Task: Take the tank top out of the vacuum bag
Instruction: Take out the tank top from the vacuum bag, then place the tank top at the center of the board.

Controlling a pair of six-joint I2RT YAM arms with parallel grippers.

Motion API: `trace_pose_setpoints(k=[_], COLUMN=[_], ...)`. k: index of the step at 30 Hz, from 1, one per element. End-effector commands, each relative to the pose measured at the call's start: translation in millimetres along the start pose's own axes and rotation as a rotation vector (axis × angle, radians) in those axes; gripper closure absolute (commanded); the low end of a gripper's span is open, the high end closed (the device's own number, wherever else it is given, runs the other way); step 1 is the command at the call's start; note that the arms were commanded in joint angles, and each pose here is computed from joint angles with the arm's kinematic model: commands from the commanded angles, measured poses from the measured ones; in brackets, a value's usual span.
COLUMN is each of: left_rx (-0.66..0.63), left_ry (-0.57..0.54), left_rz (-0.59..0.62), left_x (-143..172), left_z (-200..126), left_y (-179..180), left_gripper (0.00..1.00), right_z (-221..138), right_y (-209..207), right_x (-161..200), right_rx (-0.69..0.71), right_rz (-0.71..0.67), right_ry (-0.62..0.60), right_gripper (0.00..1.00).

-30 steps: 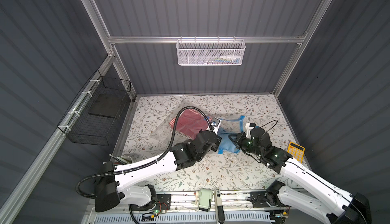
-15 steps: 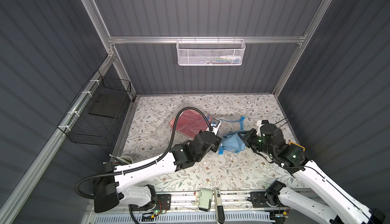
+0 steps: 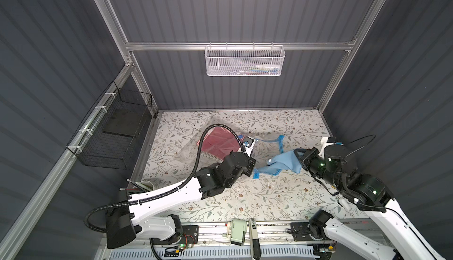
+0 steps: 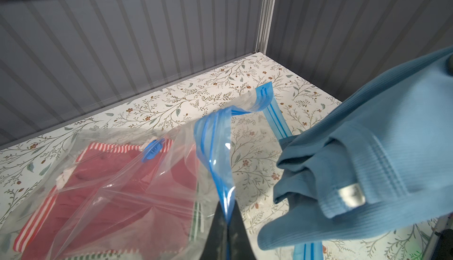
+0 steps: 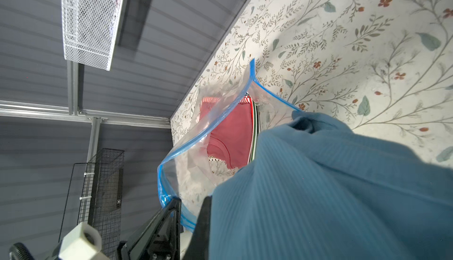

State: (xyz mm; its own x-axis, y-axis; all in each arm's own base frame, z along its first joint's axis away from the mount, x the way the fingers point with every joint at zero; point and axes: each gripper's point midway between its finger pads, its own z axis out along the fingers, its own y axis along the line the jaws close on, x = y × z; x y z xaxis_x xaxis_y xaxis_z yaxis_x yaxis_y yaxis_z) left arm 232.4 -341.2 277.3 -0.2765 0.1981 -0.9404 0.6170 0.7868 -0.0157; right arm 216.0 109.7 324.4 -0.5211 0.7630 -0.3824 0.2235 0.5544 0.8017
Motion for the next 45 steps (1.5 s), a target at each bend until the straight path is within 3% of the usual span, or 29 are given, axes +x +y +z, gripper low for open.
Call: trace_pose_setpoints(k=[1,11,22,32,45], left_rx=[0.012,0.022,0.043,0.045,0.011], left_ry=[-0.048,-0.058,-0.069,-0.064,-0.046], left_rz=[-0.036,-0.045,-0.054,-0.060,-0.021], left_x=[-12.4,-15.5,-20.6,-18.5,-18.1], left_z=[-6.3,-10.0,-11.6,-13.1,-11.1], left_y=[0.7,0.9,-3.1,-2.8,1.8], left_gripper=[1.00,1.00,1.00,1.00,1.00], right_z=[-15.6,-58.5,-73.9,-52.8,-16.8], right_y=[1.8,12.0,4.4,10.9,-4.3], right_x=[-11.3,-39.5,-54.7,-51.4,-83.1], right_rx=[0.004,-0.011,0.061,0.079,0.136], right_rz=[-0.008,-0.038,-0.105,-0.129,-0.093], right_ry=[-0.038,-0.135,-0.198,-0.170,-0.181], right_gripper=[1.00,1.00,1.00,1.00,1.00])
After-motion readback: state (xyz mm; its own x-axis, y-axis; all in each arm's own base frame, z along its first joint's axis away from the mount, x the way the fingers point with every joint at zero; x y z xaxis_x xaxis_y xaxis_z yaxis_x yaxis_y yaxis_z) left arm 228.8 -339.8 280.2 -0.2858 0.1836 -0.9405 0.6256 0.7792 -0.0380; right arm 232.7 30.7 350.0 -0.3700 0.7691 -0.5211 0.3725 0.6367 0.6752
